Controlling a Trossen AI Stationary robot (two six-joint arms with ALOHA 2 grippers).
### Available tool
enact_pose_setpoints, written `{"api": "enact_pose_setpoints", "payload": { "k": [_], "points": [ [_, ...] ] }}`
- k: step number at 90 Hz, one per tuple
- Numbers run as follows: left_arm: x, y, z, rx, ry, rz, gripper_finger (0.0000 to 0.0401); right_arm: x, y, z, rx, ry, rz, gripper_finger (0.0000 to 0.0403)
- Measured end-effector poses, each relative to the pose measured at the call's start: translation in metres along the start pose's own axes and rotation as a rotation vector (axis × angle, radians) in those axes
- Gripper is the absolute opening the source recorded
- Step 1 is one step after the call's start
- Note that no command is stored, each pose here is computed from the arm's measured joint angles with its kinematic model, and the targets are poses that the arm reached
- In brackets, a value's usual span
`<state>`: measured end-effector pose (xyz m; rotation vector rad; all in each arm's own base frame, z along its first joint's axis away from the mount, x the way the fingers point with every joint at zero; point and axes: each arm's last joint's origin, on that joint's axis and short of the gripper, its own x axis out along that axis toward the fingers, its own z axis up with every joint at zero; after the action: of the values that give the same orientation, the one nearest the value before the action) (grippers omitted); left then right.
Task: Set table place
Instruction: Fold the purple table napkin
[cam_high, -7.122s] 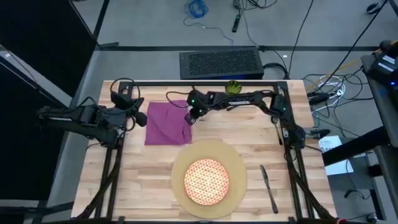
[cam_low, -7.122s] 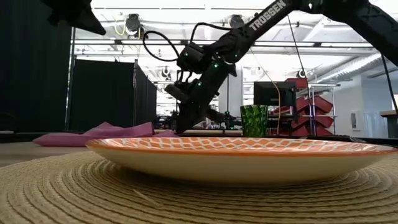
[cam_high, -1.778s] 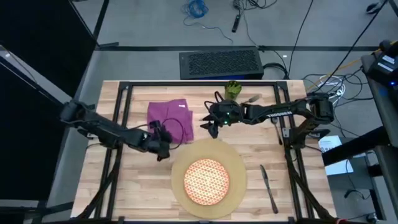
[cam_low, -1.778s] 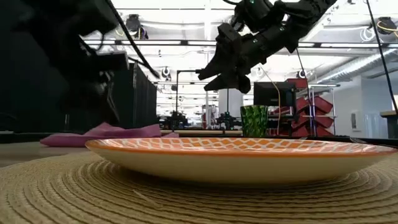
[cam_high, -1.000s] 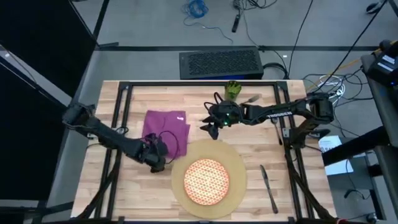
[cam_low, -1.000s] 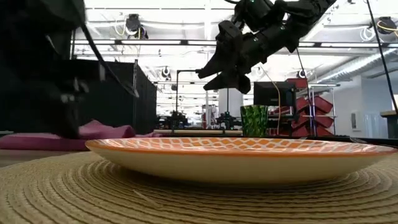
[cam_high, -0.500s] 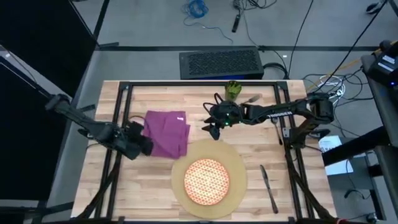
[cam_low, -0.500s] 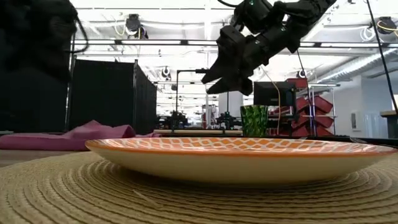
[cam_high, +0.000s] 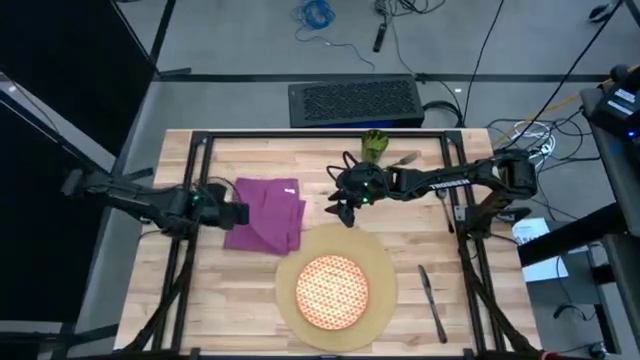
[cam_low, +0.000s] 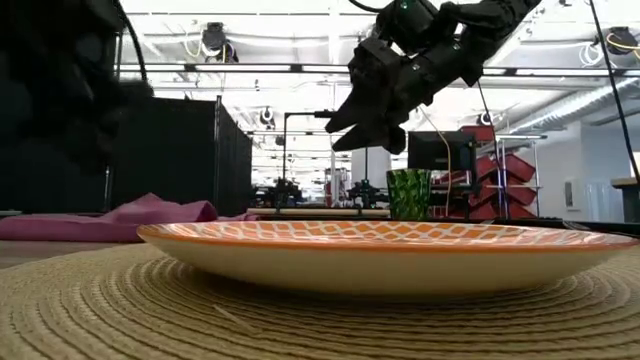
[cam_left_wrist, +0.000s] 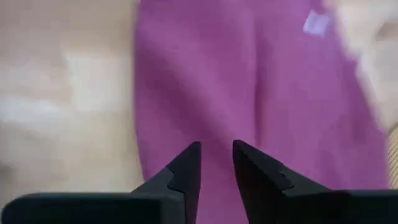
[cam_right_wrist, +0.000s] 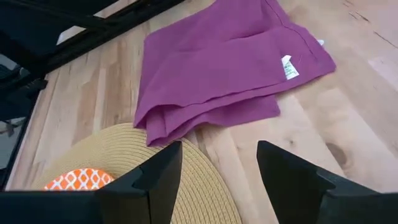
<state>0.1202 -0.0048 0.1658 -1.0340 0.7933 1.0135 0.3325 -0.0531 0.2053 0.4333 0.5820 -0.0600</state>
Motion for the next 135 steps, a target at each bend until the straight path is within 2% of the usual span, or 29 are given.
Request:
{"api": "enact_pose_setpoints", "payload": {
  "k": [7,17,23,33,45,57,76,101,124,135],
  "points": [
    [0.018,0.017,-0.004,-0.027,0.031,0.026,0.0079,0.000,0.000,0.000,-0.001,0.001,0.003,0.0196],
    [0.028,0.021,-0.004,-0.042,-0.007,-0.076,0.0079,0.000,0.001,0.000,-0.001,0.002,0.004,0.0196],
    [0.026,0.023,-0.002,-0.033,-0.030,-0.096,0.0079,0.000,0.000,0.000,0.000,0.002,0.003,0.0196],
    [0.019,0.028,0.003,-0.037,-0.046,-0.070,0.0079,0.000,0.000,0.000,0.000,0.002,0.003,0.0196],
    [0.005,0.030,0.009,0.011,-0.089,-0.019,0.0079,0.000,0.000,0.000,-0.001,0.002,0.003,0.0196],
    [0.007,0.032,0.011,0.031,-0.068,-0.004,0.0079,0.000,0.000,0.000,-0.001,0.002,0.003,0.0196],
    [0.019,0.041,0.011,-0.006,-0.072,0.049,0.0079,0.000,0.000,0.000,-0.002,0.002,0.003,0.0196],
    [0.021,0.036,0.011,0.028,-0.021,-0.009,0.0079,0.000,0.001,0.000,-0.002,0.009,0.026,0.0196],
    [0.026,0.033,0.009,0.058,-0.002,0.031,0.0079,0.000,0.001,0.000,-0.002,0.007,0.027,0.0196],
    [0.031,0.028,0.009,0.083,0.025,0.017,0.0079,0.000,0.001,0.000,-0.003,0.006,0.027,0.0196]
  ]
}}
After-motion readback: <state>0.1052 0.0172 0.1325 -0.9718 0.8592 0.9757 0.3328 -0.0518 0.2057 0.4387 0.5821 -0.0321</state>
